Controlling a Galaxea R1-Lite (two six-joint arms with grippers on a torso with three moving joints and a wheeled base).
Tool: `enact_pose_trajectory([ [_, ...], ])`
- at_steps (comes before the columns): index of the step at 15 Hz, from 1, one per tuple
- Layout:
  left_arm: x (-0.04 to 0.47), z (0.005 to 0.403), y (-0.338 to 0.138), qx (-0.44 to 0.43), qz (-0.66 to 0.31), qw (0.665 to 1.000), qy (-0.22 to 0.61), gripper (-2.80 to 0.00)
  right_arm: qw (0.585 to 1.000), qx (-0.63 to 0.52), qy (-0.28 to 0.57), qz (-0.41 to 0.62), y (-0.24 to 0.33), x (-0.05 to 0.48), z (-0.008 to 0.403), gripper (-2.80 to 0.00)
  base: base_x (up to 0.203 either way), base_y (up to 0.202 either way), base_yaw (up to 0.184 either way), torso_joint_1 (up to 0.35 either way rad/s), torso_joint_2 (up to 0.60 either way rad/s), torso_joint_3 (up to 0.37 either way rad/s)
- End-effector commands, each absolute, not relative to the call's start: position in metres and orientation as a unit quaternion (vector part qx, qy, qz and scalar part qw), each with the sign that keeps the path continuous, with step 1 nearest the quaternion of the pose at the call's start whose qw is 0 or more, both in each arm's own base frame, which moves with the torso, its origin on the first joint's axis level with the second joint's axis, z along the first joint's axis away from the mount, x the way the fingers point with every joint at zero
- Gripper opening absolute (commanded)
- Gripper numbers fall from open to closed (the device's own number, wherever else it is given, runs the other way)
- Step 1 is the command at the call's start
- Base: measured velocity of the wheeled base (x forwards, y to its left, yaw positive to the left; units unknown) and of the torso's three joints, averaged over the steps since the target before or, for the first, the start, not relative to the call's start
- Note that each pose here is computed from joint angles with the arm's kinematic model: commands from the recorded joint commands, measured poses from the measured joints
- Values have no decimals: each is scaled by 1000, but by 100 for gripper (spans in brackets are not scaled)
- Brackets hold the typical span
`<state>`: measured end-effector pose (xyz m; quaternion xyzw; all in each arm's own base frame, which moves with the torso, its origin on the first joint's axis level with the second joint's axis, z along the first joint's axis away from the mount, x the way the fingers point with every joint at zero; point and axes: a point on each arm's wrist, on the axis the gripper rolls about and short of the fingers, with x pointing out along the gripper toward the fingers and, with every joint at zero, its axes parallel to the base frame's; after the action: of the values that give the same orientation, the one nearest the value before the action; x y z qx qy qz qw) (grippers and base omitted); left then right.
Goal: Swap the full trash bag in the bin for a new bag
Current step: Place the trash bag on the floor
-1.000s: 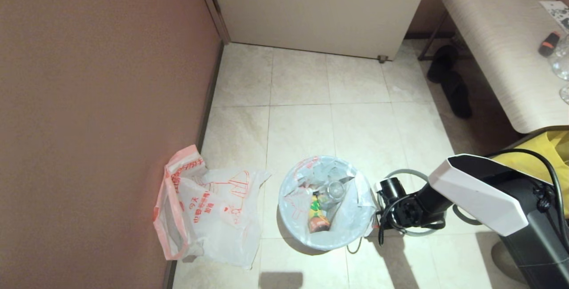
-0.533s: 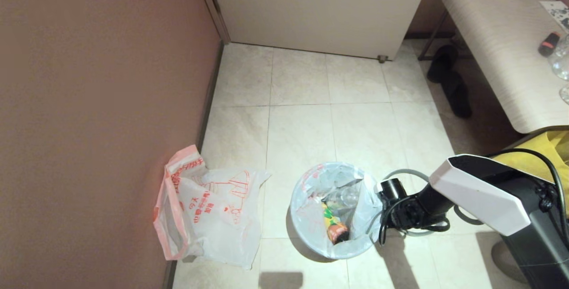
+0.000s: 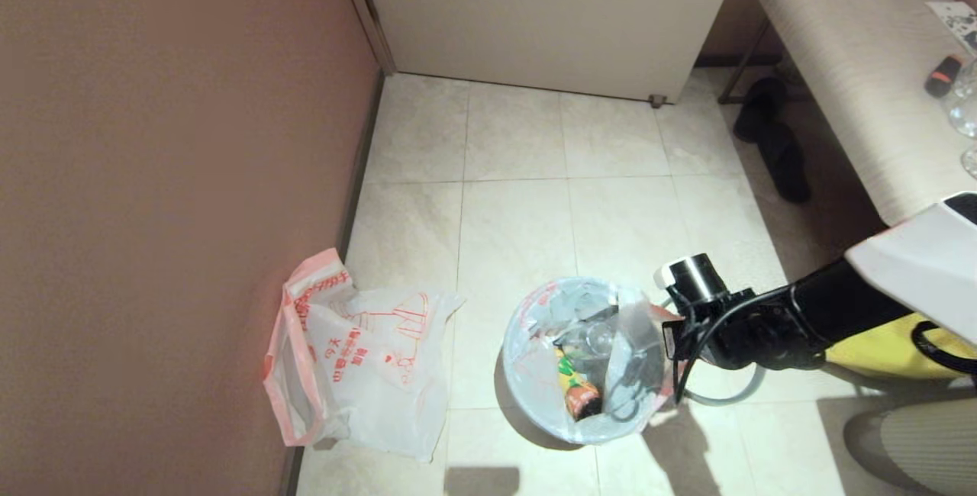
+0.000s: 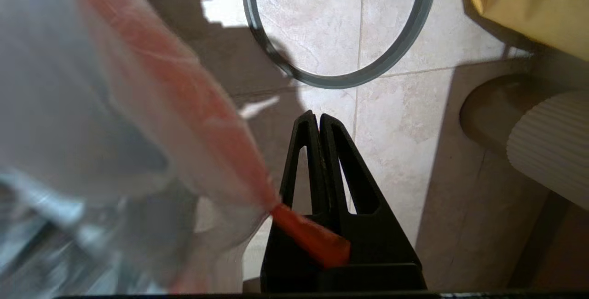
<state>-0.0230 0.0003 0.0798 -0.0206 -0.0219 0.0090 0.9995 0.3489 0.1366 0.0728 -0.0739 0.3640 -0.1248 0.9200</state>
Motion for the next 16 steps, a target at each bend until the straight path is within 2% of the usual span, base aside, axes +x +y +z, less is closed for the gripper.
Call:
enact_pose_trajectory([
  [1,-23,80,0,-21,9,999,-22,-280,944,-47,308,-108,136,323,131,-280,0,0,0,0,0,0],
  [6,-23,80,0,-21,9,999,-22,-280,962,-60,264,-44,146,268,195,-280,0,0,0,0,0,0],
  [12,-23,80,0,-22,10,999,-22,-280,962,-60,267,-20,146,261,200,-280,0,0,0,0,0,0],
  [16,-23,80,0,-21,9,999,-22,-280,954,-61,292,16,157,270,185,-280,0,0,0,0,0,0],
])
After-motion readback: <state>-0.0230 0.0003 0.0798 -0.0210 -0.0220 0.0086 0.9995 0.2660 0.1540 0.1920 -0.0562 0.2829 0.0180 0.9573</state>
